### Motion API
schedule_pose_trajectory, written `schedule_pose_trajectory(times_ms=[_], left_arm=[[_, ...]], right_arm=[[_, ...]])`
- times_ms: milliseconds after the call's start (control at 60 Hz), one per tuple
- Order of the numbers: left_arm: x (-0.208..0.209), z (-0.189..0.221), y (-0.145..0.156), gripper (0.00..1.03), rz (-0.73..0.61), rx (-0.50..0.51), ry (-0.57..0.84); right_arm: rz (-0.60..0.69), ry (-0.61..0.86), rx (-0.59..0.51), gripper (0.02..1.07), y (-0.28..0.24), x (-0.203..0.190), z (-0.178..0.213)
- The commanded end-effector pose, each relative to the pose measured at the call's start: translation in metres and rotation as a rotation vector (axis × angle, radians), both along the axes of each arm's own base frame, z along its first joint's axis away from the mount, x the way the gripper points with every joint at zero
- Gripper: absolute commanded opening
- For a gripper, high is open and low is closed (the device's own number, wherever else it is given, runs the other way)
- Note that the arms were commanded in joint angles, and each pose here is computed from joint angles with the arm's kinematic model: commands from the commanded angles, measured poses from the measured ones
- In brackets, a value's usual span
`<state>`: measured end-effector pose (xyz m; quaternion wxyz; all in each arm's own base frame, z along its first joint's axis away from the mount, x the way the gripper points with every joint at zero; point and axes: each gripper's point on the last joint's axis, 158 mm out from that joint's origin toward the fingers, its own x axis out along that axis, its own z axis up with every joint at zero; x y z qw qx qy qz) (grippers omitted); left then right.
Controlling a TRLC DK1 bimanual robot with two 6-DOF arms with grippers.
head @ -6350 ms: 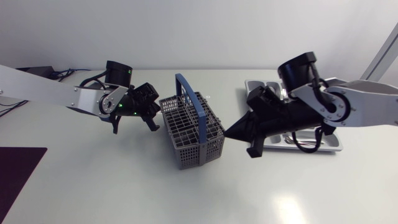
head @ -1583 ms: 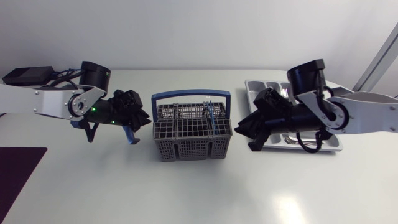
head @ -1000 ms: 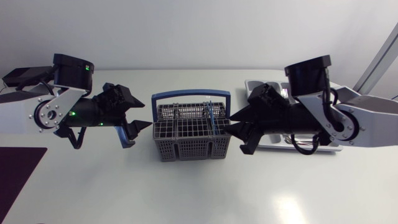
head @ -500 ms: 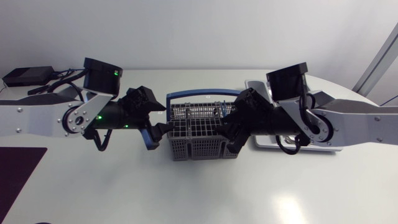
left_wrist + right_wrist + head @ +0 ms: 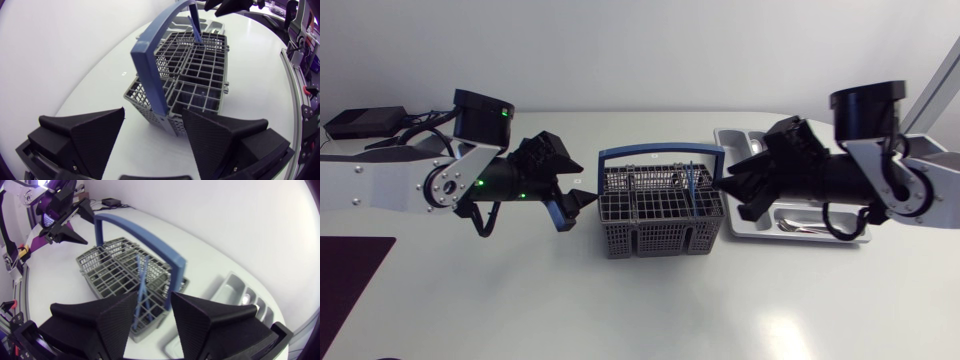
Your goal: Unload the cutlery basket into the drawer organizer.
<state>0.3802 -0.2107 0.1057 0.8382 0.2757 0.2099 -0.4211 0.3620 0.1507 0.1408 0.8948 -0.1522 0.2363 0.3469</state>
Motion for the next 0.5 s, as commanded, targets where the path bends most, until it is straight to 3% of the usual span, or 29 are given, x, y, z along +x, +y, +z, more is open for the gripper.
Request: schedule_pose_trajectory(times_ms=[0,83,267,350,483], left_arm=[[-0.004,-0.004,0.011,0.86,0.022,-0.002,0.01],[-0.002,-0.011,0.016,0.85,0.029,0.007,0.02],[0.006,-0.02,0.027,0.55,0.058,0.016,0.038],[0.005,-0.021,0.033,0.46,0.065,0.022,0.038],[0.0,-0.018,0.042,0.46,0.07,0.033,0.04]], right_arm=[[-0.037,0.01,-0.019,0.35,-0.021,-0.003,-0.007],[-0.061,0.043,-0.037,0.16,-0.029,0.004,-0.021],[-0.099,0.114,-0.066,0.13,-0.034,0.027,-0.05],[-0.107,0.151,-0.072,0.12,-0.034,0.033,-0.063],[-0.08,0.179,-0.069,0.12,-0.02,0.034,-0.072]])
